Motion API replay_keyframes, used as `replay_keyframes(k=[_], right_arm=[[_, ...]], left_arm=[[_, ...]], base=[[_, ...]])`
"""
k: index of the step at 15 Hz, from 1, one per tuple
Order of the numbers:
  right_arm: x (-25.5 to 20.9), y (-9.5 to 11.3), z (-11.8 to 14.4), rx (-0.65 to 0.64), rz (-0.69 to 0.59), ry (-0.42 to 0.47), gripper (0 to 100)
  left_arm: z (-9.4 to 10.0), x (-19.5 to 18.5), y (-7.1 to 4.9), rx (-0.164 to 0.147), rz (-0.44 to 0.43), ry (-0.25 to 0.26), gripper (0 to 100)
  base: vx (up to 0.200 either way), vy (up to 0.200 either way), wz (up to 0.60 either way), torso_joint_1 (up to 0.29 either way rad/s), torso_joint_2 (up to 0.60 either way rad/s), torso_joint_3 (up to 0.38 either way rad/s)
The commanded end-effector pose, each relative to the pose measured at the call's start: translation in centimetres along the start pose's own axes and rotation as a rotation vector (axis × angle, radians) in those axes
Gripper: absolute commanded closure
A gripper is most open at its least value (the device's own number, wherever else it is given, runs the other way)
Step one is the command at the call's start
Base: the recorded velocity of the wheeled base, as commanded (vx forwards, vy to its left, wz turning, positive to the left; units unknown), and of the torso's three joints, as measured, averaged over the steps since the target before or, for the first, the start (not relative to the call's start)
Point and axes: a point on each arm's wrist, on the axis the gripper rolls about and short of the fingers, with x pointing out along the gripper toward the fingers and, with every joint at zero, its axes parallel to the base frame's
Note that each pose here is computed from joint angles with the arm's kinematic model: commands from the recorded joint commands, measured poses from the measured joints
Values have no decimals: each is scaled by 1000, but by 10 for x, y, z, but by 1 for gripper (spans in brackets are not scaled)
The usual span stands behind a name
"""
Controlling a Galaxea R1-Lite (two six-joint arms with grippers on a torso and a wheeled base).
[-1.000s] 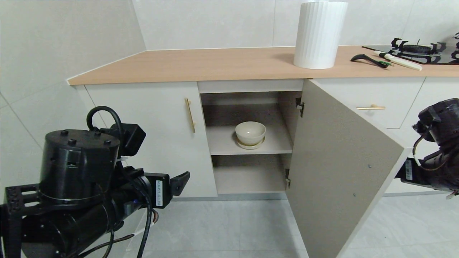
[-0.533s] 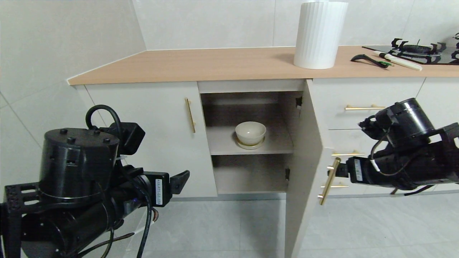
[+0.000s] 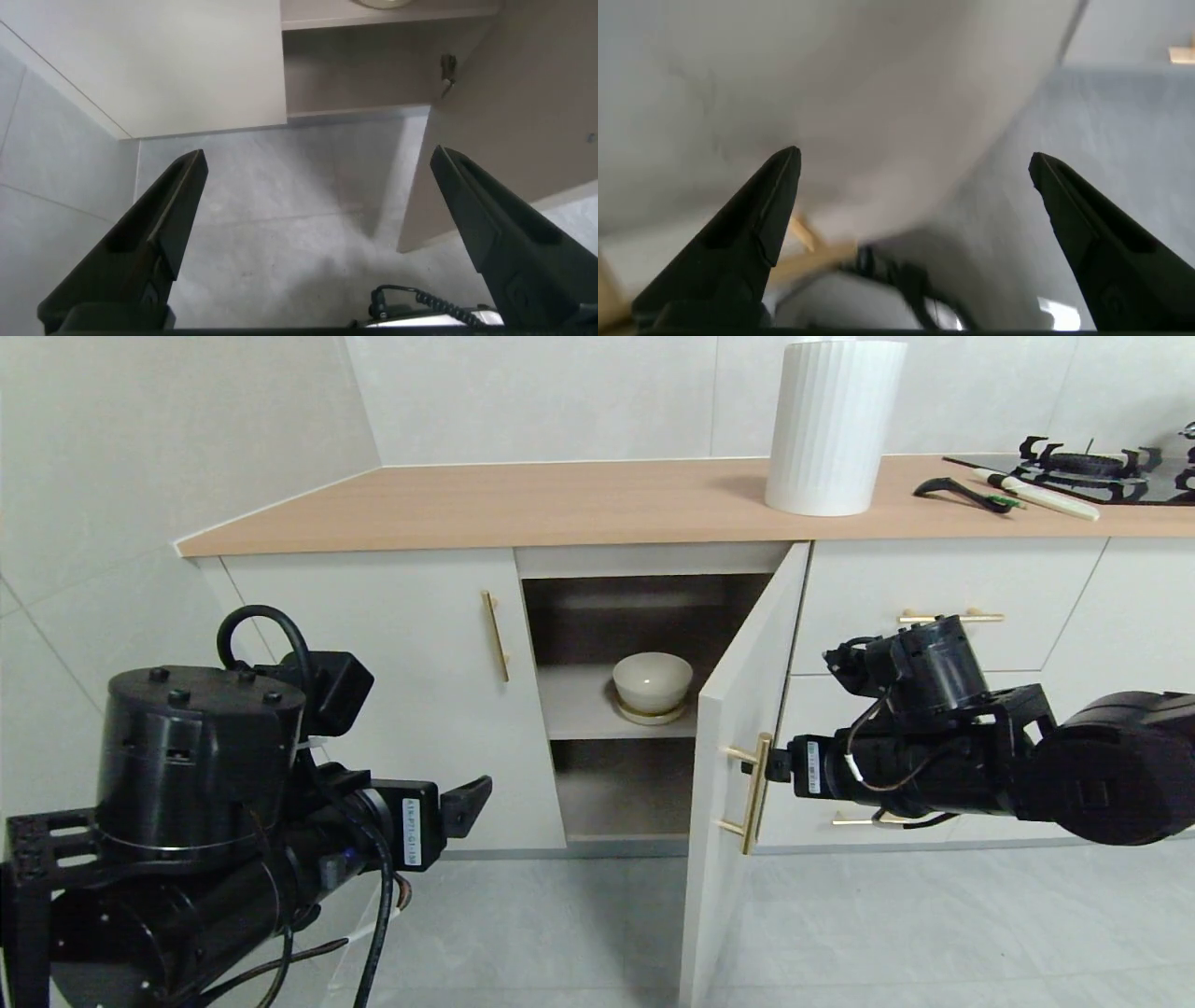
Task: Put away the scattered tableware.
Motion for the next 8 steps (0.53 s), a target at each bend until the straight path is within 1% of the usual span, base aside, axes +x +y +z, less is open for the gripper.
replay_keyframes(k=[1, 4, 8], right_arm=[[26, 7, -11, -15, 17, 20, 0], [47, 8, -23, -20, 15, 42, 0], [56, 8, -25, -18, 13, 24, 0]], left_arm=[[0, 0, 0, 0, 1, 0, 0], [-2, 2, -1, 6, 3, 8, 0], [-4, 3, -1, 15, 6, 17, 0]], base=[[0, 0, 0, 0, 0, 0], [0, 0, 0, 0, 0, 0], [0, 0, 0, 0, 0, 0]])
